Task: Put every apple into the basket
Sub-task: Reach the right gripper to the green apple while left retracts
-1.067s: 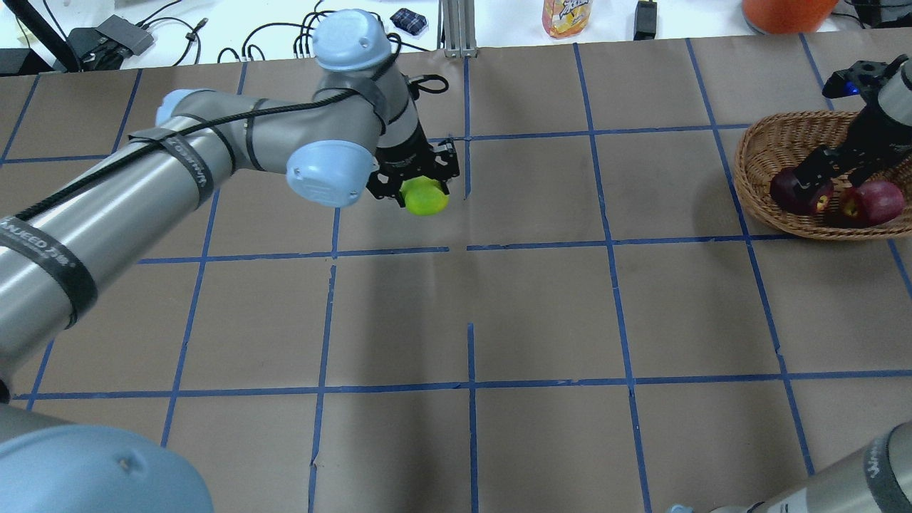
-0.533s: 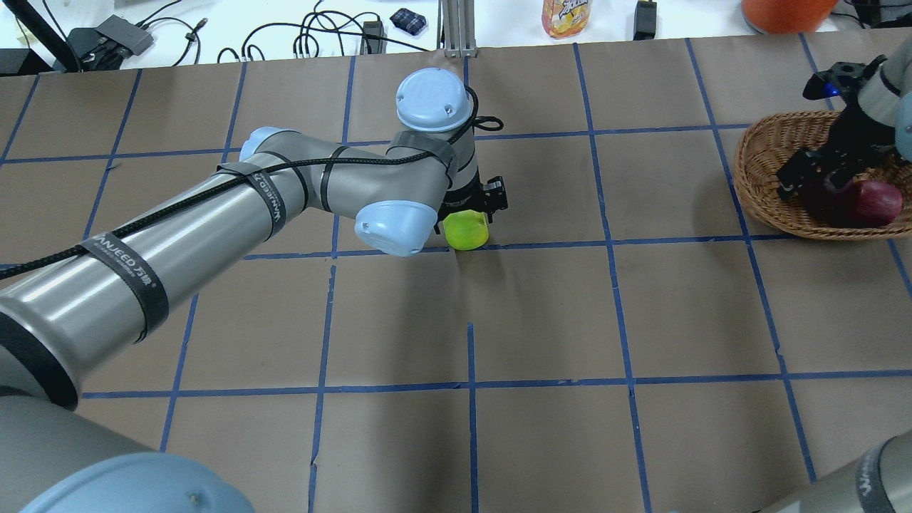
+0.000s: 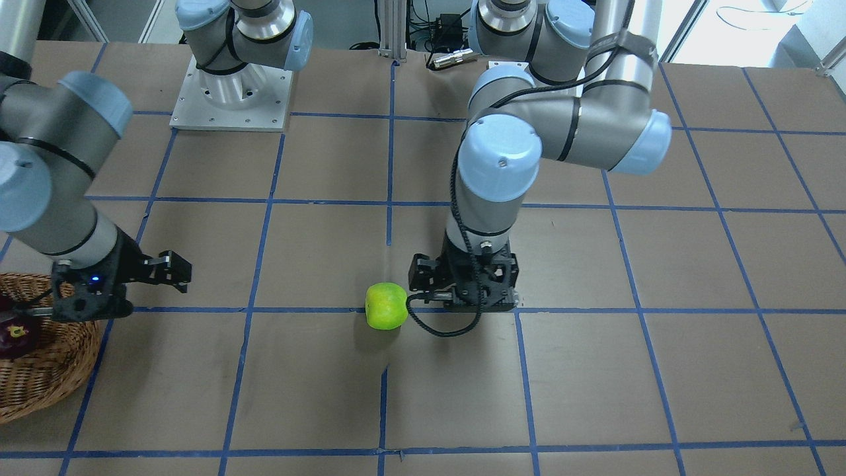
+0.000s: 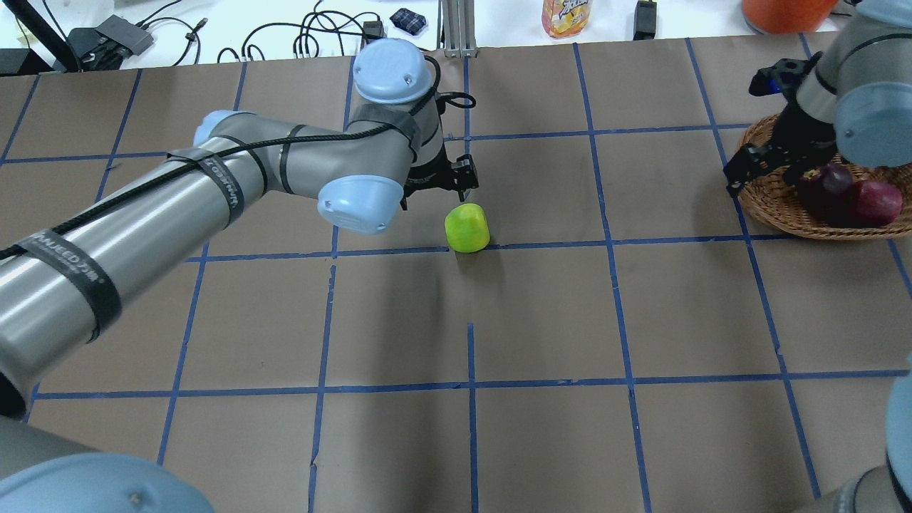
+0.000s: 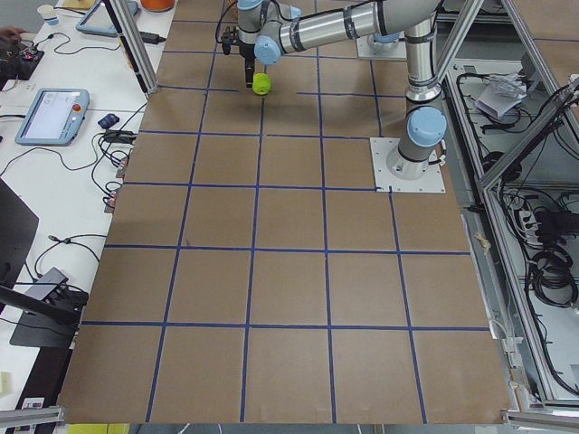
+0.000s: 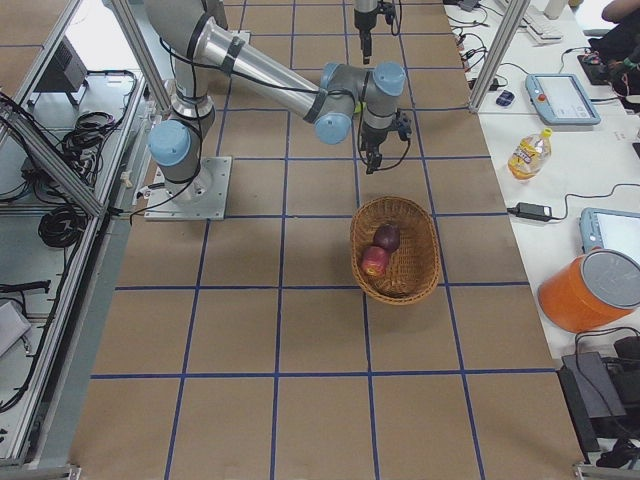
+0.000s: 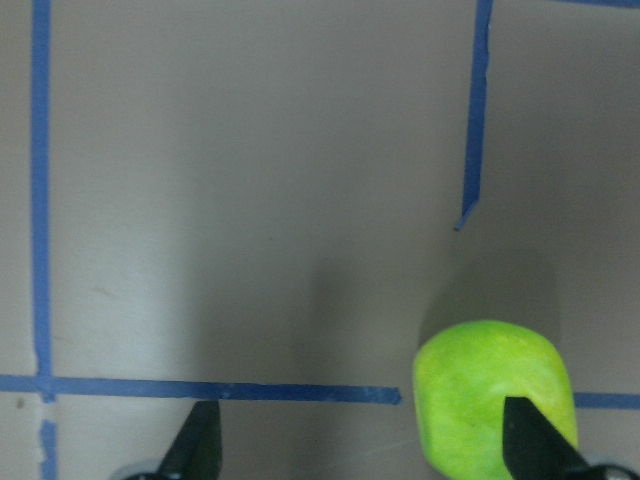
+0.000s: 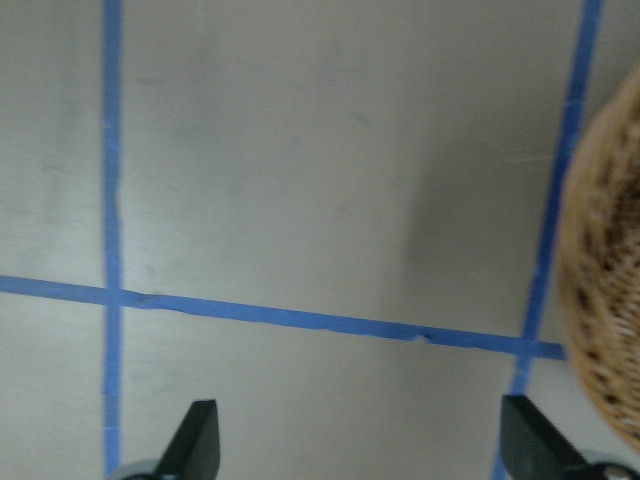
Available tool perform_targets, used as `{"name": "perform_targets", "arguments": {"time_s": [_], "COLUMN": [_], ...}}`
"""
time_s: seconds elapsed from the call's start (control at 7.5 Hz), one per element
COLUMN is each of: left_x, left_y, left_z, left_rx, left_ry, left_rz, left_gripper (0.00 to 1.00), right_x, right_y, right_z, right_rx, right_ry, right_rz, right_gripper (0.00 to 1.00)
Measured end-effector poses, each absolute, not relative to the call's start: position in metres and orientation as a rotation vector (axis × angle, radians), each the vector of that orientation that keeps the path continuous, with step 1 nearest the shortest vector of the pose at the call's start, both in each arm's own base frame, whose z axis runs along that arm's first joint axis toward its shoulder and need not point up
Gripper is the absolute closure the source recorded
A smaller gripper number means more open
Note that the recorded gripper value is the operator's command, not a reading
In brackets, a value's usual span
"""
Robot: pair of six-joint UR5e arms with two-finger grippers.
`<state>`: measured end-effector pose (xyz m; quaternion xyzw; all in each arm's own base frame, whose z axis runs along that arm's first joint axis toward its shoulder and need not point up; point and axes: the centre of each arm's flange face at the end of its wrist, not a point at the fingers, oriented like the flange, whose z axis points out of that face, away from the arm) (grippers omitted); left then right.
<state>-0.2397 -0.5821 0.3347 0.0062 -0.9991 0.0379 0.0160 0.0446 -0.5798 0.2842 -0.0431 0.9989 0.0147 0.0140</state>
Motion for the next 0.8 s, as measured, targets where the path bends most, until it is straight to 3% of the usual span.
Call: {"name": "perform_targets", "arguments": {"time_s": [0.4,0.8], "left_x": [-0.131,-0.111], "left_y": [-0.564,-0.523], "left_z": [0.418,0.474], "left_rx": [-0.114,-0.12], "left_ry": [-3.12,-3.127], "left_rz": [0.059,0.053], "left_gripper": [0.0,0.0], "right_x": [0.188,0.277], "right_y": [-0.567,-0.556], "right_z": [0.28,0.28], "right_rx": [0.175,0.317], "right_ry": [3.036,2.968], "right_rz": [-0.048,-0.04], "right_gripper": [0.0,0.0]}}
